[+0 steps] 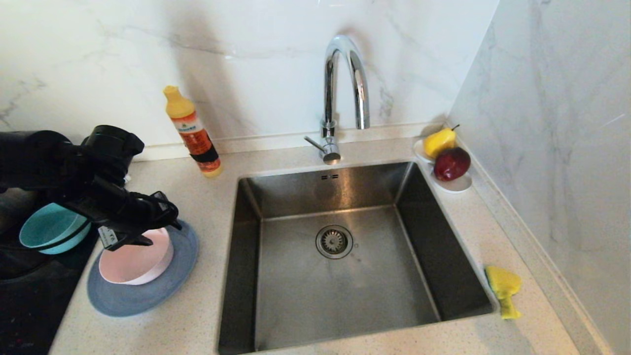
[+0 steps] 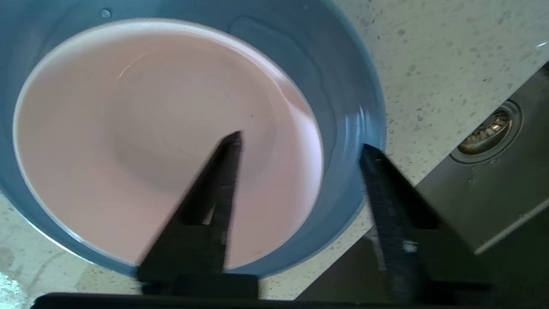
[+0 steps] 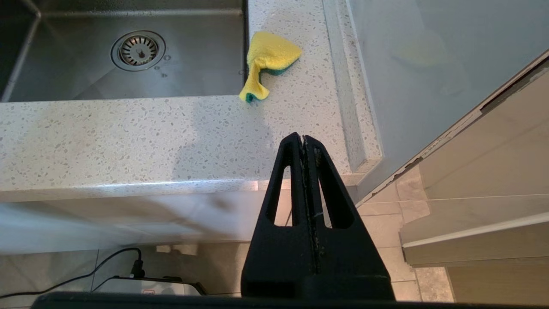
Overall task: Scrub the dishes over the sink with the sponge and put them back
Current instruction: Place the bowl on the bowl
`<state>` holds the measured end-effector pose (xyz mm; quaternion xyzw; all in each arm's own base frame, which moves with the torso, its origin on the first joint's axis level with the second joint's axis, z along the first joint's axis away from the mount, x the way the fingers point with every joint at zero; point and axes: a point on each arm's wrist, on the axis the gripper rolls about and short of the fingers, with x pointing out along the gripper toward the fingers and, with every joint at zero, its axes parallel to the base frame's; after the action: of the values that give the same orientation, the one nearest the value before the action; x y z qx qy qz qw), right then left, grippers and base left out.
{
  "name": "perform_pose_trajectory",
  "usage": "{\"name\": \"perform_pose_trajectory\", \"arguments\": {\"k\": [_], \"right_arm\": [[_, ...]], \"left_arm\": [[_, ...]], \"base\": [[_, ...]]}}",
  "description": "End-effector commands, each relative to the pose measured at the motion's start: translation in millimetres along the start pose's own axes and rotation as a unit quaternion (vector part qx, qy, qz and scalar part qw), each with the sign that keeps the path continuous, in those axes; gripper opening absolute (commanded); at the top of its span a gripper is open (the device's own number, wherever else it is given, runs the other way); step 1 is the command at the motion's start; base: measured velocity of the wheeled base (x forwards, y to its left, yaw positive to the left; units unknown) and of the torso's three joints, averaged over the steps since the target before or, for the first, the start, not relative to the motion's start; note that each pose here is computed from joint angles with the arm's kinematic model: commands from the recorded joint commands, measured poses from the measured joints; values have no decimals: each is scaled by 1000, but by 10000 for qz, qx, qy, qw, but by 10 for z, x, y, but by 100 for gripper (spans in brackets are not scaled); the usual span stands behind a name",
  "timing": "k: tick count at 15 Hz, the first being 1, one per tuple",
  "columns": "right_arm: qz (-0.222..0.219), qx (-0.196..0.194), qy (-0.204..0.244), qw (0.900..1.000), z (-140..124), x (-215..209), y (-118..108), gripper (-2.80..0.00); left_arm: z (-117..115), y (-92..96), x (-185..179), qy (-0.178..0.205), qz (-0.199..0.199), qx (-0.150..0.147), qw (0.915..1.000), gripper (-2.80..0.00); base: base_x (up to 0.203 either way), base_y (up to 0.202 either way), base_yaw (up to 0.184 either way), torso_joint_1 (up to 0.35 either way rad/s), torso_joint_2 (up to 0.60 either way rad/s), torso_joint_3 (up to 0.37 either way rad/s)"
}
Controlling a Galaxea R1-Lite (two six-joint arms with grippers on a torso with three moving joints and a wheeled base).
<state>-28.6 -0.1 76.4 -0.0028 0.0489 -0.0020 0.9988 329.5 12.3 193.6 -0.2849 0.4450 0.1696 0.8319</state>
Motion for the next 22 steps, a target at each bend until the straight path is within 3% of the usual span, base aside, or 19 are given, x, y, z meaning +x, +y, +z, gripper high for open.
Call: {"name": "perform_pose_trajectory", "arguments": {"k": [1,3,7,8,13,18,22], "right_arm": [[-2,-4,9,10000,0,1,0,-280],[-2,-4,9,10000,0,1,0,-280],[-2,-4,9,10000,0,1,0,-280],[-2,-4,9,10000,0,1,0,-280],[-2,-4,9,10000,0,1,0,-280],[-2,-4,9,10000,0,1,0,-280],[-2,-4,9,10000,0,1,0,-280]], "left_arm": [[34,-22,-173,-212,-155,-71,9996,0],[112,-41,-475,-604,-409,-233,9971,0],[108,103,-1060,-1160,-630,-366,9906,0],[111,159,-1122,-1206,-579,-427,9901,-280],[329,589,-1195,-1597,-62,-706,9846,-280],[566,945,-1072,-1695,415,-820,9812,-280],[761,1130,-889,-1636,558,-829,9814,-280]], "base": [[0,0,0,0,0,0],[0,0,0,0,0,0],[0,0,0,0,0,0],[0,0,0,0,0,0],[0,0,0,0,0,0],[0,0,0,0,0,0],[0,0,0,0,0,0]]}}
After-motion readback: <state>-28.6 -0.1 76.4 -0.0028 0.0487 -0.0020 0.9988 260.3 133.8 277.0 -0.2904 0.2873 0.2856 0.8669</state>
